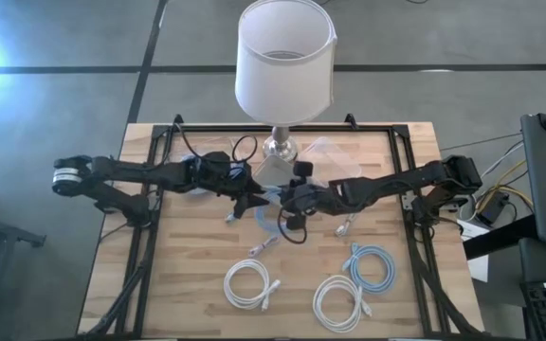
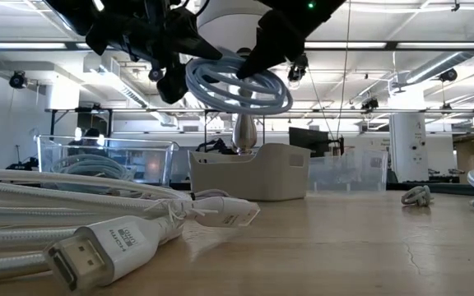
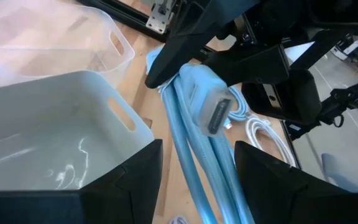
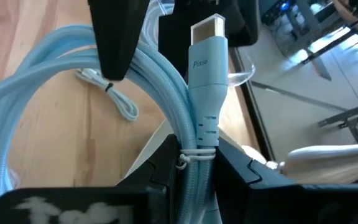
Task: Pick & Place USB Port
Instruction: Put the left blue HDMI cable into the left transparent bin
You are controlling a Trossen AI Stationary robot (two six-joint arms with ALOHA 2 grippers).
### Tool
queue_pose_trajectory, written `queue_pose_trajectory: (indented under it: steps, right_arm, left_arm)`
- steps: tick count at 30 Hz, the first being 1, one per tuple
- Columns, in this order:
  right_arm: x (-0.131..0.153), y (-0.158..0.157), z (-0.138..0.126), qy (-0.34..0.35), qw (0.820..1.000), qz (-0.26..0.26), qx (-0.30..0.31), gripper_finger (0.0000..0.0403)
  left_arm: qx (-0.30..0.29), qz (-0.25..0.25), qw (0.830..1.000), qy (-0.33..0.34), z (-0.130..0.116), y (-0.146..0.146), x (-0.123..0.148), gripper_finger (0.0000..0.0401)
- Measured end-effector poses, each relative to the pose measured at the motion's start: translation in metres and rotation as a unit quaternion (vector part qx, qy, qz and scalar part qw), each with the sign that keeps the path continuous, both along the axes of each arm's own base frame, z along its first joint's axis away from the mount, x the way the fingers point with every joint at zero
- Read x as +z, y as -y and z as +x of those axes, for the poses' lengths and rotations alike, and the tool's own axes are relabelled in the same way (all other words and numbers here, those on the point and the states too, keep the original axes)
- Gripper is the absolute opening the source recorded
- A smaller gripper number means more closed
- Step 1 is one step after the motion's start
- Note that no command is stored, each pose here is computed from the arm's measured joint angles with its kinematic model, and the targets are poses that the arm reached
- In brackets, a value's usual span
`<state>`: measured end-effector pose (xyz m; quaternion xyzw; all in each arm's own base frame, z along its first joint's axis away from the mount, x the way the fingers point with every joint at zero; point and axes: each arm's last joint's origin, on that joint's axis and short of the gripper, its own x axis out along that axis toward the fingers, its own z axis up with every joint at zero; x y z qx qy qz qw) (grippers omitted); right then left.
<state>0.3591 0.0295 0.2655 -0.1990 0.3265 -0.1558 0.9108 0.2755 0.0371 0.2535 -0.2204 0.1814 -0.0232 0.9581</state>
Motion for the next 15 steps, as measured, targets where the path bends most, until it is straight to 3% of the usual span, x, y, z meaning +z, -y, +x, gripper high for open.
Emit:
queue_pose_trajectory:
  steps: [6, 15]
  right_arm:
    - [0.0013, -0.0001, 0.0009, 0.011, 1.0, 0.005, -0.004, 0.0067]
    - [0.0021, -0.0005, 0.0016, 0.02, 1.0, 0.012, -0.007, 0.0116]
  left_arm:
    - [-0.007, 0.031, 0.999, 0.003, 0.0, -0.0002, -0.0002, 0.0183]
    - [-0.005, 0.043, 0.999, -0.003, -0.0005, -0.0008, -0.0018, 0.0096]
